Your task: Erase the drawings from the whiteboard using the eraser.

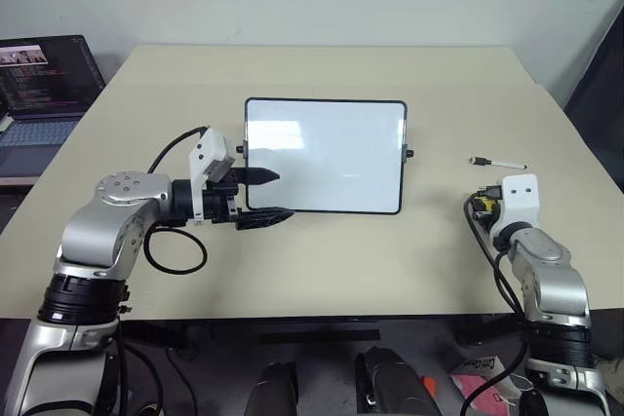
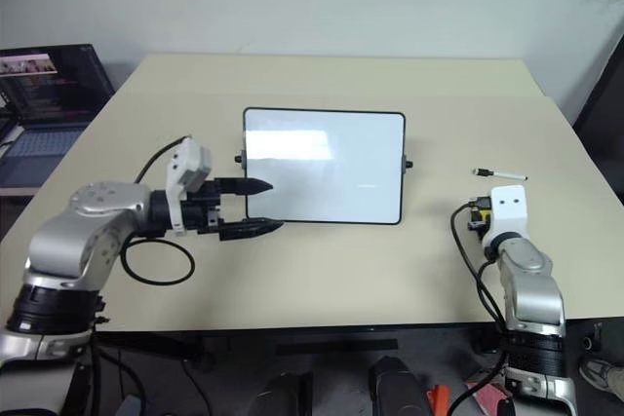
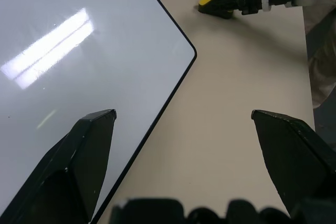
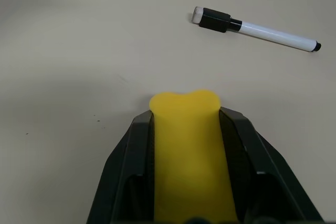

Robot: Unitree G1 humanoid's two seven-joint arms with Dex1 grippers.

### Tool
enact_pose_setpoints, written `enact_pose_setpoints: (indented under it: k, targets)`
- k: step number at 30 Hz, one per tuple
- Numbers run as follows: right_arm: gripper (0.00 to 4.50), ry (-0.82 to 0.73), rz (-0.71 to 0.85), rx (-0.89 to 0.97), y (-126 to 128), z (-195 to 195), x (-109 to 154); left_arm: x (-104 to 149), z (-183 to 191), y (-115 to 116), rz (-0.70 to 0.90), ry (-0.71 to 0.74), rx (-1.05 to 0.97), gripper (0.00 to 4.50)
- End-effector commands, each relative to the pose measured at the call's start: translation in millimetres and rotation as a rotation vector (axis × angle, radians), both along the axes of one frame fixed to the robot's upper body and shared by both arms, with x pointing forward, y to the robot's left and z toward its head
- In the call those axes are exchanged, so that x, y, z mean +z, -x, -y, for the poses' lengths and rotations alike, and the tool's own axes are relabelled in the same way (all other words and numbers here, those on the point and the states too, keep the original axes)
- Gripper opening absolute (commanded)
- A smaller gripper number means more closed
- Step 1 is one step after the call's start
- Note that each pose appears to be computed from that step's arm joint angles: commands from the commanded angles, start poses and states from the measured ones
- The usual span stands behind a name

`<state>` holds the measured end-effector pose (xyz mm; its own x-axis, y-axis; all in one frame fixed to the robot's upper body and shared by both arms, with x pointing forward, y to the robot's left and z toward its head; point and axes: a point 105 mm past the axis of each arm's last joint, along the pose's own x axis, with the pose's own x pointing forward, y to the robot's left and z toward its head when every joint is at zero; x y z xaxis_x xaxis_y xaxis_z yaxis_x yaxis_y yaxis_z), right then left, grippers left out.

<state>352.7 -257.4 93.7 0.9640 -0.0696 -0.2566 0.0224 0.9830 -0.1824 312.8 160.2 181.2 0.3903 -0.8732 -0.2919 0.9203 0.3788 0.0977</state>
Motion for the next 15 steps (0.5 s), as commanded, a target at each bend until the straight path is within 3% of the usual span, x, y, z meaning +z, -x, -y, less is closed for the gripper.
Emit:
enact_pose_setpoints:
  k: [1, 10, 15]
  targets:
    - [1.37, -0.013, 0.028, -0.008, -1.6, 7.0, 6.4, 13.0, -3.4, 2.6, 0.048, 0.004, 0.007, 4.5]
    - [4.35, -0.044, 0.051, 0.004, 1.8, 7.9, 10.2, 16.6, 2.8, 11.4, 0.045, 0.019, -0.062, 4.5]
    - [4.46, -0.005, 0.121, 0.022, 9.8, 8.8, 28.9, 20.4, 11.5, 19.5, 0.066, 0.021, -0.151, 4.5]
